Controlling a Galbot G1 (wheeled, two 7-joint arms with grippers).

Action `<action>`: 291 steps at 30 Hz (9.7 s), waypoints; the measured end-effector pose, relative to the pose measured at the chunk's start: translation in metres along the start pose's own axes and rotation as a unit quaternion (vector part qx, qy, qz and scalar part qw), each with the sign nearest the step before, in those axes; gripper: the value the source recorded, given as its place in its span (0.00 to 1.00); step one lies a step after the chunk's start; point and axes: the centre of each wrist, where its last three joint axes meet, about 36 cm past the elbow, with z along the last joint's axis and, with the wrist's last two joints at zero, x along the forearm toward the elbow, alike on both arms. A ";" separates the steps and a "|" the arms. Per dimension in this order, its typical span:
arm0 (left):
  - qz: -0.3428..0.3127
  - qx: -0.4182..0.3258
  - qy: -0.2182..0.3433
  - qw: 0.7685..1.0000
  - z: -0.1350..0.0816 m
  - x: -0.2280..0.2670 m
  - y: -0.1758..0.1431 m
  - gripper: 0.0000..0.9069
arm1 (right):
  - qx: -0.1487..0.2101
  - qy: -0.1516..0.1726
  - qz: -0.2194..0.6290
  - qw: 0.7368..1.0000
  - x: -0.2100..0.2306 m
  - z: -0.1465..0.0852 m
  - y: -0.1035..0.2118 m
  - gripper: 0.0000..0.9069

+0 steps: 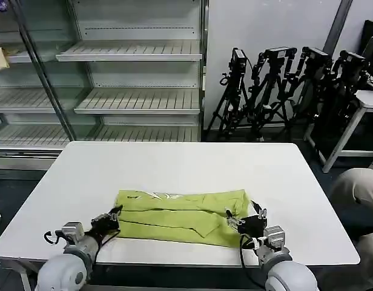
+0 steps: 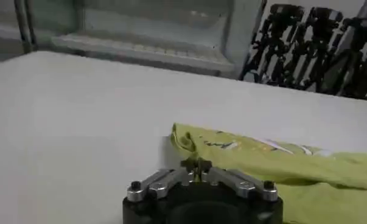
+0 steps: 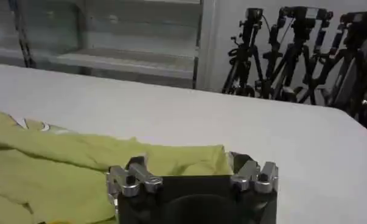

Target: Fold and organize the clothes.

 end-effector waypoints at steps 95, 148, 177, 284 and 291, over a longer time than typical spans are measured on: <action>0.175 -0.107 -0.101 0.973 0.006 0.026 -0.151 1.00 | 0.004 -0.009 0.033 0.999 0.013 0.006 -0.016 1.00; 0.024 0.039 0.013 0.999 0.029 0.001 -0.048 0.02 | -0.002 -0.021 0.042 0.999 0.025 0.008 -0.019 1.00; 0.031 0.038 0.007 0.999 0.020 -0.003 -0.034 0.00 | -0.002 -0.026 0.040 0.999 0.024 0.006 -0.016 1.00; -0.011 -0.141 -0.241 0.960 -0.004 0.012 -0.030 1.00 | 0.050 -0.138 -0.036 0.989 -0.013 -0.029 -0.024 1.00; -0.025 -0.144 -0.247 0.958 -0.001 0.022 -0.021 1.00 | 0.063 -0.127 -0.095 0.985 -0.014 -0.019 0.001 1.00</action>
